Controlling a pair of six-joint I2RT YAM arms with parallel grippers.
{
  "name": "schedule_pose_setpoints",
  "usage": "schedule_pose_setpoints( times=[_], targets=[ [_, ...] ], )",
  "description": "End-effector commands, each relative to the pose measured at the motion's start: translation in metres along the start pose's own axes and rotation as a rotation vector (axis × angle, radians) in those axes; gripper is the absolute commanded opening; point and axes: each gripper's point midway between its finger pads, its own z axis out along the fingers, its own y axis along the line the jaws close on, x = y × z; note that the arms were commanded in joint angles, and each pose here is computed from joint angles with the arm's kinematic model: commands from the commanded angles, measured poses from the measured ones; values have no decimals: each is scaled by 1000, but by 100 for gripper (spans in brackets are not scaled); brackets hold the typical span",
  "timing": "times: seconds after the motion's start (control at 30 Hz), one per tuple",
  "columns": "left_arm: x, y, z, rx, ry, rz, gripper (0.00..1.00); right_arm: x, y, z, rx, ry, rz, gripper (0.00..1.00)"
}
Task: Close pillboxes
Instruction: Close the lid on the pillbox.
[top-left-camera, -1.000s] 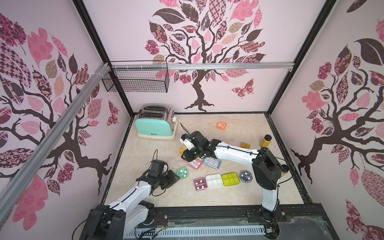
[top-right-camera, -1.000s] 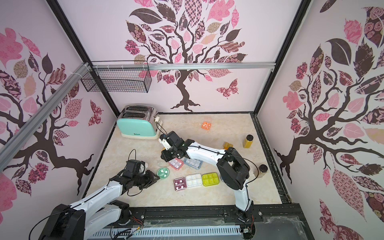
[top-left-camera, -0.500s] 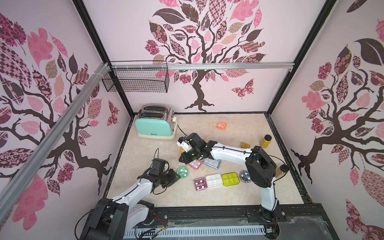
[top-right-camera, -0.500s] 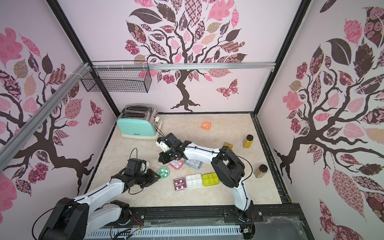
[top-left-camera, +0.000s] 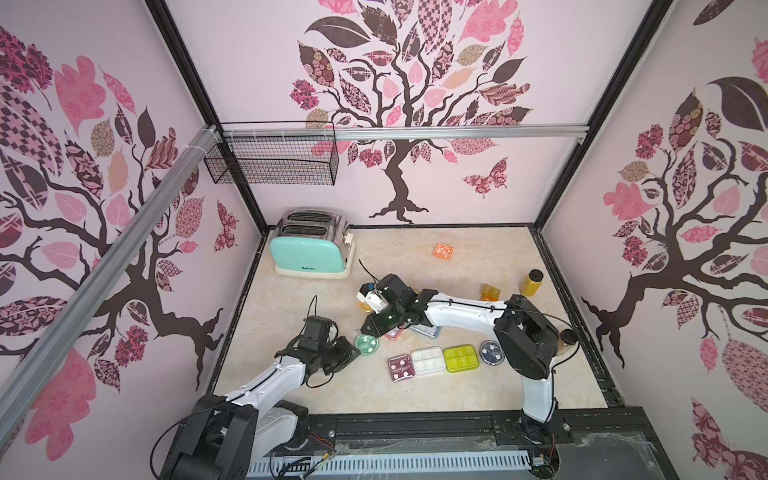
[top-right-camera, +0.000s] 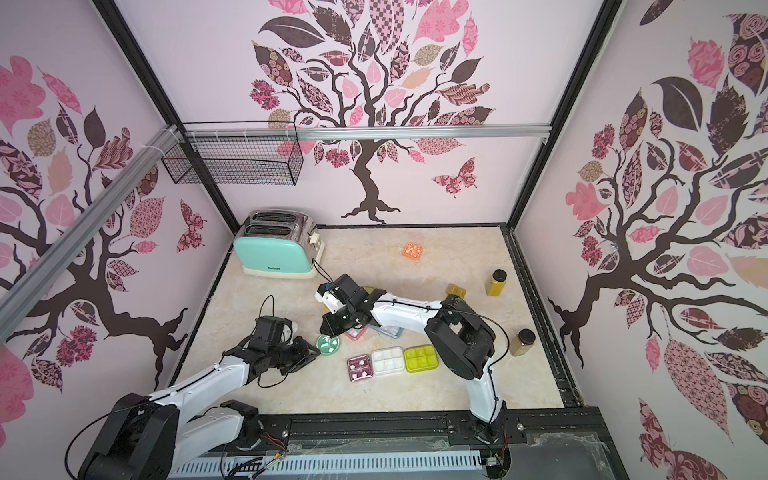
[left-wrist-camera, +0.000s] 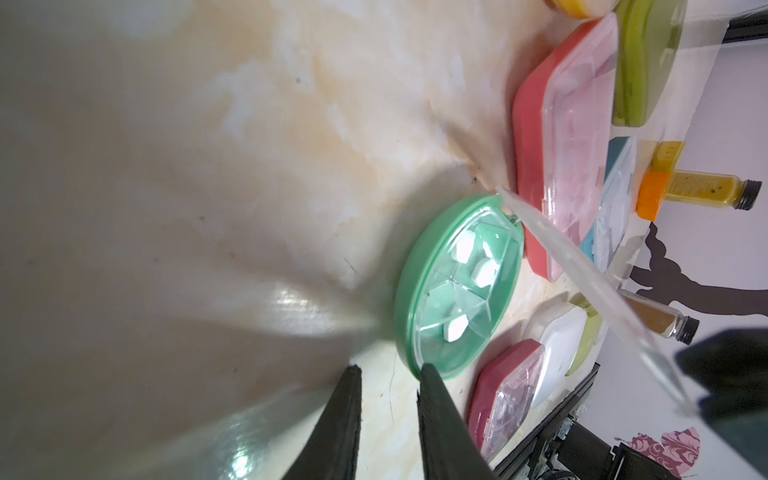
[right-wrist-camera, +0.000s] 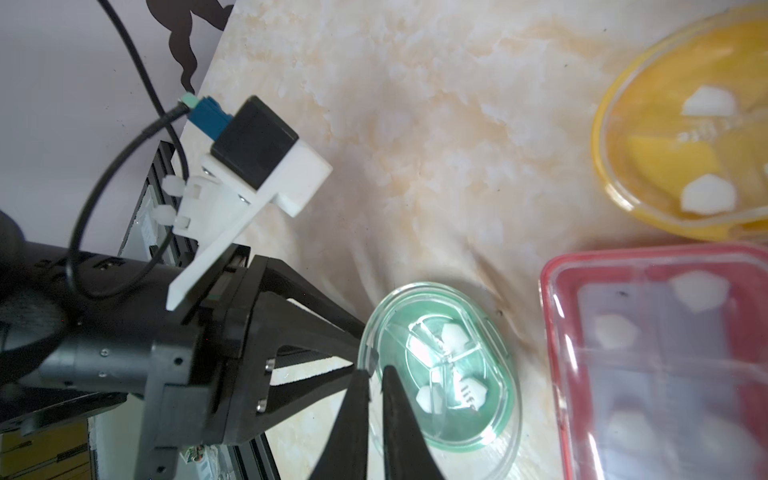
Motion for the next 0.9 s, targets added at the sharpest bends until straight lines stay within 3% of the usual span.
schedule_pose_setpoints(
  times=[0.0, 0.2, 0.3, 0.43, 0.6, 0.77, 0.87],
  targets=[
    [-5, -3, -2, -1, -24, 4, 26, 6, 3, -1, -1, 2, 16, 13],
    [-11, 11, -31, -133, -111, 54, 23, 13, -1, 2, 21, 7, 25, 13],
    [-20, -1, -46, -81, -208, 57, 23, 20, -3, 5, 26, 23, 30, 13],
    [-29, -15, -60, -48, -268, 81, 37, 22, -4, 3, 37, 7, 45, 13],
    [-36, -25, -48, -45, -215, 120, 58, 25, -12, -2, 85, 3, 50, 18],
    [-44, -24, -34, -81, -185, 146, 63, 32, -17, -4, 100, 1, 75, 22],
    [-43, -16, -27, -112, -170, 149, 62, 30, -18, -11, 116, -28, 93, 30]
  ],
)
